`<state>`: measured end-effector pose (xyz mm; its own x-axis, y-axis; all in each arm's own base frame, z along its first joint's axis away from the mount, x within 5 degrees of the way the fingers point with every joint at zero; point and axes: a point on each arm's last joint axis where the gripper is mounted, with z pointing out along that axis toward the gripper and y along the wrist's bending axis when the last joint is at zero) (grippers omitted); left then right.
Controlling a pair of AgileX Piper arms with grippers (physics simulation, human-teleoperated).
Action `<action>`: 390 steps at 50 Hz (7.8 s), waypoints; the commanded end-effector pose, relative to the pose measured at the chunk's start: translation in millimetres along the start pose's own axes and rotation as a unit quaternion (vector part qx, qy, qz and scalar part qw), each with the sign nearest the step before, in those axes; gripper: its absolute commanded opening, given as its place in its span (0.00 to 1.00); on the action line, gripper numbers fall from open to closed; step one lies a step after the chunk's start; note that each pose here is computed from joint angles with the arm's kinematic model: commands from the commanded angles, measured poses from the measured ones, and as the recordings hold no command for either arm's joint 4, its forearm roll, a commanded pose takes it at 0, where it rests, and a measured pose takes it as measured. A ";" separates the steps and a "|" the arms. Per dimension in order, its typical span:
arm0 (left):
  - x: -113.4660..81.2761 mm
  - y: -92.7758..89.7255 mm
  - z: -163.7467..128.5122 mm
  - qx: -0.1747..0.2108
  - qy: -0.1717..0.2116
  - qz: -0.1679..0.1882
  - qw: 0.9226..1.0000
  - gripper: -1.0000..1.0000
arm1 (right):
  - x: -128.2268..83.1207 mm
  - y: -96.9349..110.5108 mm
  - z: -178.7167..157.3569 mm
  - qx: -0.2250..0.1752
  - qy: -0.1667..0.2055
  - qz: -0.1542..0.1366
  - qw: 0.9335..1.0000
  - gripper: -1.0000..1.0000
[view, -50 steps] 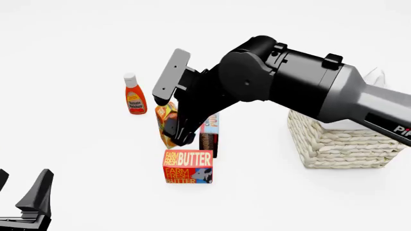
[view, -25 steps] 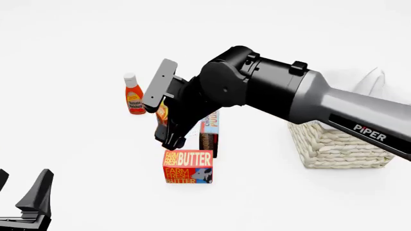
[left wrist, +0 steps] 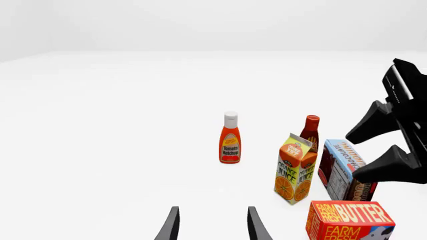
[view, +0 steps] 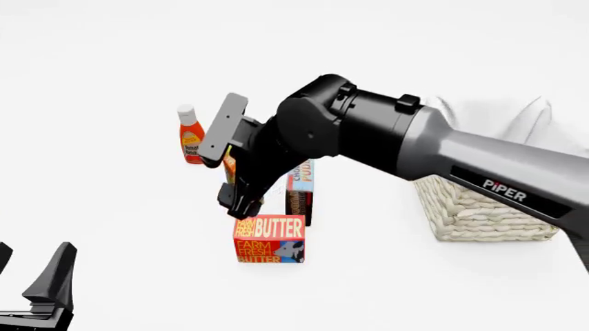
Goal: Pick the butter and place it in the basket.
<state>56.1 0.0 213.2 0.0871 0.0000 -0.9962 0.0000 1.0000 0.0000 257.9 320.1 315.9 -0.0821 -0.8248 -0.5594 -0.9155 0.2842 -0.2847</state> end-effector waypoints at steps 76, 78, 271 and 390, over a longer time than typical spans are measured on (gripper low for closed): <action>0.0 0.0 0.0 0.000 0.000 0.000 1.000 1.00 | 4.9 6.2 28.1 -0.011 0.017 0.002 1.000 1.00; 0.0 0.0 0.0 0.000 0.000 0.000 1.000 1.00 | 5.5 5.5 29.3 -0.011 0.018 0.002 1.000 1.00; 0.0 0.0 0.0 0.000 0.000 0.000 1.000 1.00 | 22.1 5.2 84.6 -0.026 0.059 0.008 0.998 1.00; 0.0 0.0 0.0 0.000 0.000 0.000 1.000 1.00 | 42.4 9.0 117.4 -0.042 0.099 0.013 0.994 1.00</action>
<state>56.1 0.0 213.2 0.0871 0.0000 -0.9962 0.0000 1.0000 0.0000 293.7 344.7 203.0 -0.1720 -0.8953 -0.4110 -0.9391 0.2750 -0.2060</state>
